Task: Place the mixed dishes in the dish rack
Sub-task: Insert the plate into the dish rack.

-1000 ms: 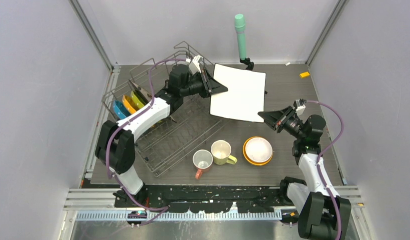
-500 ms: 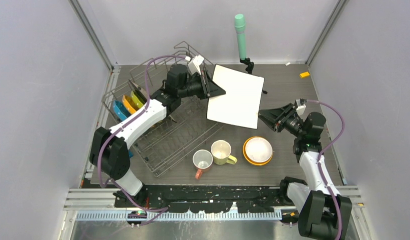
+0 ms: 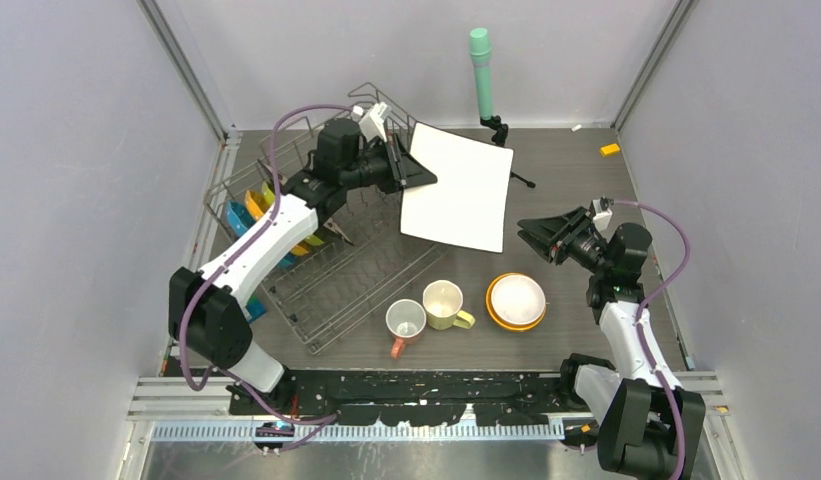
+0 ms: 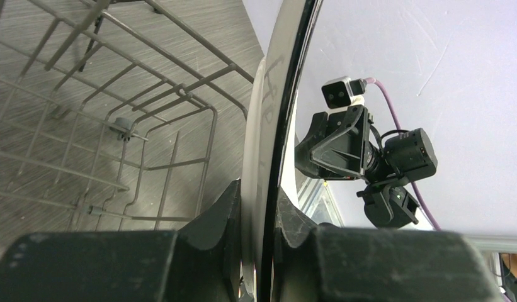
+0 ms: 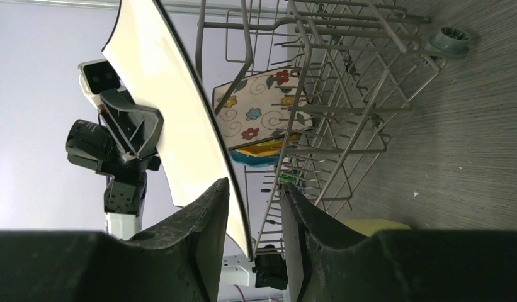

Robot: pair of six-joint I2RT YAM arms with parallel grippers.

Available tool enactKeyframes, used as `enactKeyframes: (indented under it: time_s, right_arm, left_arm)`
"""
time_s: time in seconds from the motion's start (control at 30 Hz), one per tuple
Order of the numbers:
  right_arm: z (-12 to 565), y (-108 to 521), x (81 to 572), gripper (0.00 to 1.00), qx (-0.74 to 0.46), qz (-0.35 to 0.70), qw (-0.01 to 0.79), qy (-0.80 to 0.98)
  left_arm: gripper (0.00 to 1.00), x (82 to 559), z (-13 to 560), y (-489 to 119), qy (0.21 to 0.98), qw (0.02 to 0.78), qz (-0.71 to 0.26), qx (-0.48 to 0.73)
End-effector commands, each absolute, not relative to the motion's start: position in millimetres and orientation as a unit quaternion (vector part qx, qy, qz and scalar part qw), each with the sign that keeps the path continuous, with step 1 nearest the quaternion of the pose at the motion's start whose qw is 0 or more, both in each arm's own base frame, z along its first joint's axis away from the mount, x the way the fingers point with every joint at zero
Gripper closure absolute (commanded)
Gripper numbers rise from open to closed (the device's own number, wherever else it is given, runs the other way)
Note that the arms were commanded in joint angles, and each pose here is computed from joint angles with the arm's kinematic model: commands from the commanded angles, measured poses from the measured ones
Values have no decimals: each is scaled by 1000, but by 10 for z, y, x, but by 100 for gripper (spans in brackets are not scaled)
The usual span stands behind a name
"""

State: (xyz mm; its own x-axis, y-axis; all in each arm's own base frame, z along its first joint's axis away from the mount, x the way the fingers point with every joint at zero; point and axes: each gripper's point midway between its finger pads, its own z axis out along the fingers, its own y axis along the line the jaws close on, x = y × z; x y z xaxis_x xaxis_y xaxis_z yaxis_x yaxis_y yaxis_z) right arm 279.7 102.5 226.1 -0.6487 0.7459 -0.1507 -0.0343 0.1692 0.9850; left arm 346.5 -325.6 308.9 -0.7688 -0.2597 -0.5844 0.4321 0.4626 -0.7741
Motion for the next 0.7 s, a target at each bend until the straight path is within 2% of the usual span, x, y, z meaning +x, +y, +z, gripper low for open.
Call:
enactKeyframes:
  time_s: [0.0,0.13,0.33,0.67]
  right_arm:
    - [2376,1000,2851,59,241,585,350,690]
    - [2366,997,2851,59,244,582,350,692]
    - [2384,987,2831,48,241,572,358,698]
    - [2346,957,2854,47,242,554,361,710]
  left_arm:
    - [100,3523,3889,-2909,746,425,-512,25]
    - [100,3585,3920,-2684,766,434,-475,-19]
    - [100,3651,3875,-2221,798,472,-365,-82]
    - [100,3654,3886,-1501,799,520,-234,-192]
